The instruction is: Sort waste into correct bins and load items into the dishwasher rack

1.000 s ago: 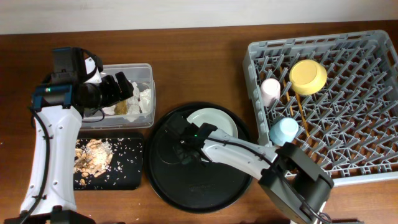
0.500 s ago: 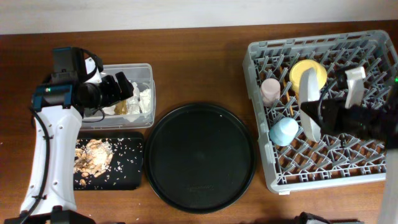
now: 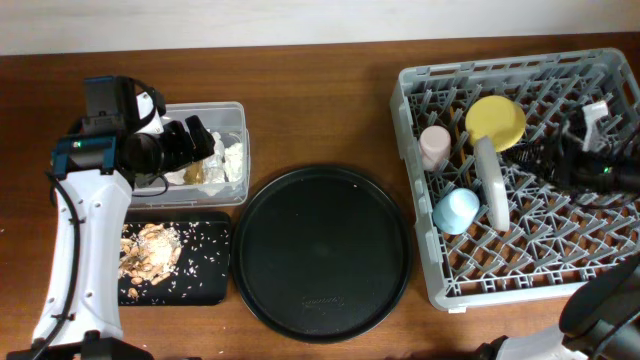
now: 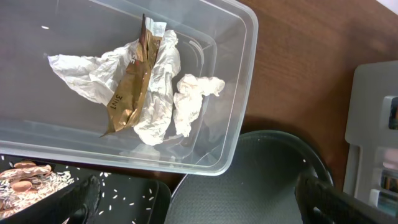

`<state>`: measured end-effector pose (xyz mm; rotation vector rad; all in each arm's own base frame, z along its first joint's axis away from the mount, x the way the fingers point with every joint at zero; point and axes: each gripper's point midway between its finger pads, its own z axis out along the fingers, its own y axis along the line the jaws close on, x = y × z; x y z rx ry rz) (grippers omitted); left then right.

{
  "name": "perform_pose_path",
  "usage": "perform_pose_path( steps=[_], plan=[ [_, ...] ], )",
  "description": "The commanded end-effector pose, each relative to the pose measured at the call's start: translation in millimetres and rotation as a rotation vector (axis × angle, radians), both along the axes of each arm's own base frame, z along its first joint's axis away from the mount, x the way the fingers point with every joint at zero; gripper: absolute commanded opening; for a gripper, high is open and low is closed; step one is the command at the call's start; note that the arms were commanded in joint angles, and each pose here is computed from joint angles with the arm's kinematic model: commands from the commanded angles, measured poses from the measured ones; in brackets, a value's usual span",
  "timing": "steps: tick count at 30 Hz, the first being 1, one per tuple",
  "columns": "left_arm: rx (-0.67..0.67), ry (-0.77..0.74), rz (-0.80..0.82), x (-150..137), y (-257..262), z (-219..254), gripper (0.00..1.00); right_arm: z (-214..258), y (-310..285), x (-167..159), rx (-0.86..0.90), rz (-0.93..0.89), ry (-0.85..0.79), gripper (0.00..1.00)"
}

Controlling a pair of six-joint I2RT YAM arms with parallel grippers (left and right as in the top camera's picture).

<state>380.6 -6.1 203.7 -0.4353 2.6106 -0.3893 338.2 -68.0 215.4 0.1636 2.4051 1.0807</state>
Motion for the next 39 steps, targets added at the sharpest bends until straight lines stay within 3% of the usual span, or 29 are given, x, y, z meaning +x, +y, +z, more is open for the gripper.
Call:
perform_pose_path(
  steps=[1, 3, 5, 9, 11, 19, 24, 27, 30, 32, 34, 39],
  plan=[
    [0.002, -0.015, 0.01, 1, 2, 6, 0.99, 68, -26, 27, -0.185, -0.193, 0.013, 0.99],
    [0.002, -0.015, 0.01, 1, 2, 6, 0.99, 114, -42, 37, -0.503, -0.394, 0.024, 0.99],
    [0.002, -0.015, 0.01, 1, 2, 6, 0.99, 163, 10, 55, -0.666, -0.357, -0.134, 0.99],
    [0.002, -0.015, 0.01, 1, 2, 6, 0.99, 163, 133, 59, -0.639, -0.063, -0.243, 0.99],
    [0.002, -0.015, 0.01, 1, 2, 6, 0.99, 163, 167, 53, -0.628, 0.018, -0.27, 0.99],
    [0.002, -0.015, 0.01, 1, 2, 6, 0.99, 167, 177, 47, -0.622, 0.043, -0.287, 0.98],
    [0.002, -0.015, 0.01, 1, 2, 6, 0.99, 267, 154, -48, -0.582, -0.063, -0.573, 0.99],
    [0.002, -0.015, 0.01, 1, 2, 6, 0.99, 314, 130, -153, -0.532, -0.146, -0.787, 0.99],
    [0.002, -0.015, 0.01, 1, 2, 6, 0.99, 287, 116, -215, -0.513, -0.182, -0.872, 0.99],
    [0.002, -0.015, 0.01, 1, 2, 6, 0.99, 246, 111, -227, -0.529, -0.198, -0.929, 0.99],
    [0.002, -0.015, 0.01, 1, 2, 6, 0.99, 187, 105, -211, -0.533, -0.302, -1.014, 0.99],
    [0.002, -0.015, 0.01, 1, 2, 6, 0.99, 102, 107, -135, -0.477, -0.447, -1.294, 0.98]
  ],
)
